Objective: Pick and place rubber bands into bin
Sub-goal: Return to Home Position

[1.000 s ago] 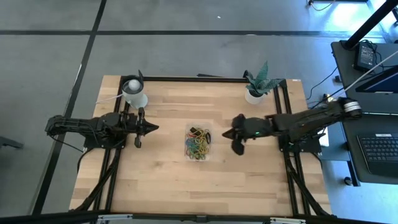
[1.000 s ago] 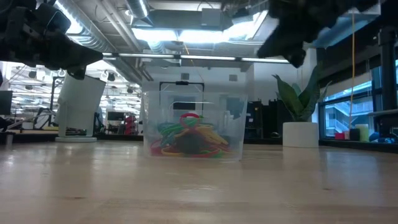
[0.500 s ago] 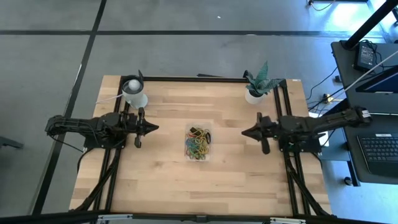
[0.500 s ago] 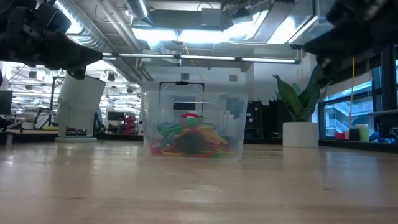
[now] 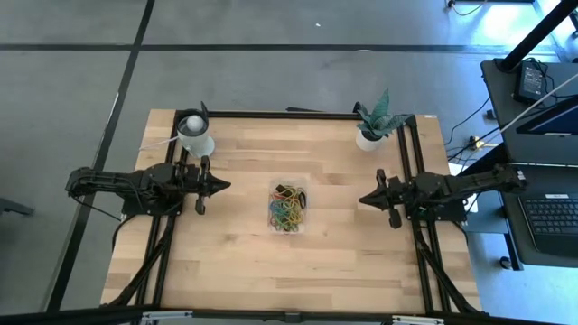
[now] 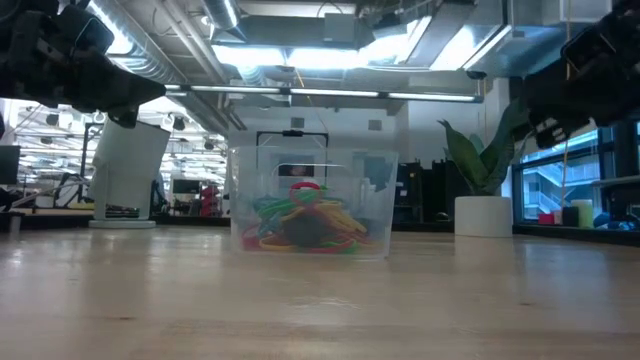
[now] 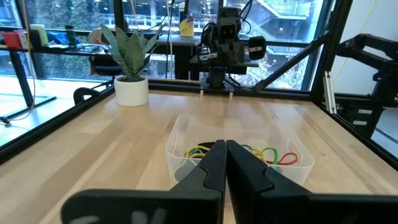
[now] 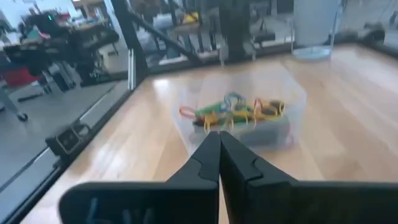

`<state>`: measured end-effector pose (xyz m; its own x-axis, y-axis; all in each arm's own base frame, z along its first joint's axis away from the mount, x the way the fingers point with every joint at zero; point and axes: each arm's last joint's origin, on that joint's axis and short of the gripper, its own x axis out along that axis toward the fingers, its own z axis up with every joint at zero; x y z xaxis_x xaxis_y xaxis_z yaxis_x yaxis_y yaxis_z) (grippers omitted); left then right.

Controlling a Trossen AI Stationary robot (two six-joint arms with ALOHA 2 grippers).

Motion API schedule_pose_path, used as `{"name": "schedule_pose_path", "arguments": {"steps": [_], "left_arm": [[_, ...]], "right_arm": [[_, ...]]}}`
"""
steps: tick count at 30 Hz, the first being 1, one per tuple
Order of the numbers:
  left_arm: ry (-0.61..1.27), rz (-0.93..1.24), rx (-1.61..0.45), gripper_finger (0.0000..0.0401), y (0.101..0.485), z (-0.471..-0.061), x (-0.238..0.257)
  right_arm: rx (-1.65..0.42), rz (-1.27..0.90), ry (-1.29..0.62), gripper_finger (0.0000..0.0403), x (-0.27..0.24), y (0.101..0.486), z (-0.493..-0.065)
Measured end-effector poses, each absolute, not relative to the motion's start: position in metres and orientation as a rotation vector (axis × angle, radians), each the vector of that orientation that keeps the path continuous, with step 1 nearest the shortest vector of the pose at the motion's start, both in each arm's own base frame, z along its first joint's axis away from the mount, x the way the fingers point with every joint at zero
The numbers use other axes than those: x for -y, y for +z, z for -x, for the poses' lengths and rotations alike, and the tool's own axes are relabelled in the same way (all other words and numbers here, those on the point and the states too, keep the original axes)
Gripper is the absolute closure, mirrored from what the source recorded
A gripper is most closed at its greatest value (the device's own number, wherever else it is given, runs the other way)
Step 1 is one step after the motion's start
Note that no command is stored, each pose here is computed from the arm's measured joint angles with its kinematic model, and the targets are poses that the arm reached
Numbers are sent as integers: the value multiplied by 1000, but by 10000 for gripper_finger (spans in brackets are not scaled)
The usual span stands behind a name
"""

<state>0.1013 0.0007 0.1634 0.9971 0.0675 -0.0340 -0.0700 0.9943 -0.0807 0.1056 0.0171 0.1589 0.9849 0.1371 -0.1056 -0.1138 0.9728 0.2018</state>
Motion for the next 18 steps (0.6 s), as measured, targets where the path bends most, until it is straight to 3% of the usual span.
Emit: {"name": "schedule_pose_path", "arguments": {"steps": [18], "left_arm": [[69, 82, -31, 395, 163, -101, -1]], "right_arm": [[-159, -218, 119, 398, -17, 156, -105]]}}
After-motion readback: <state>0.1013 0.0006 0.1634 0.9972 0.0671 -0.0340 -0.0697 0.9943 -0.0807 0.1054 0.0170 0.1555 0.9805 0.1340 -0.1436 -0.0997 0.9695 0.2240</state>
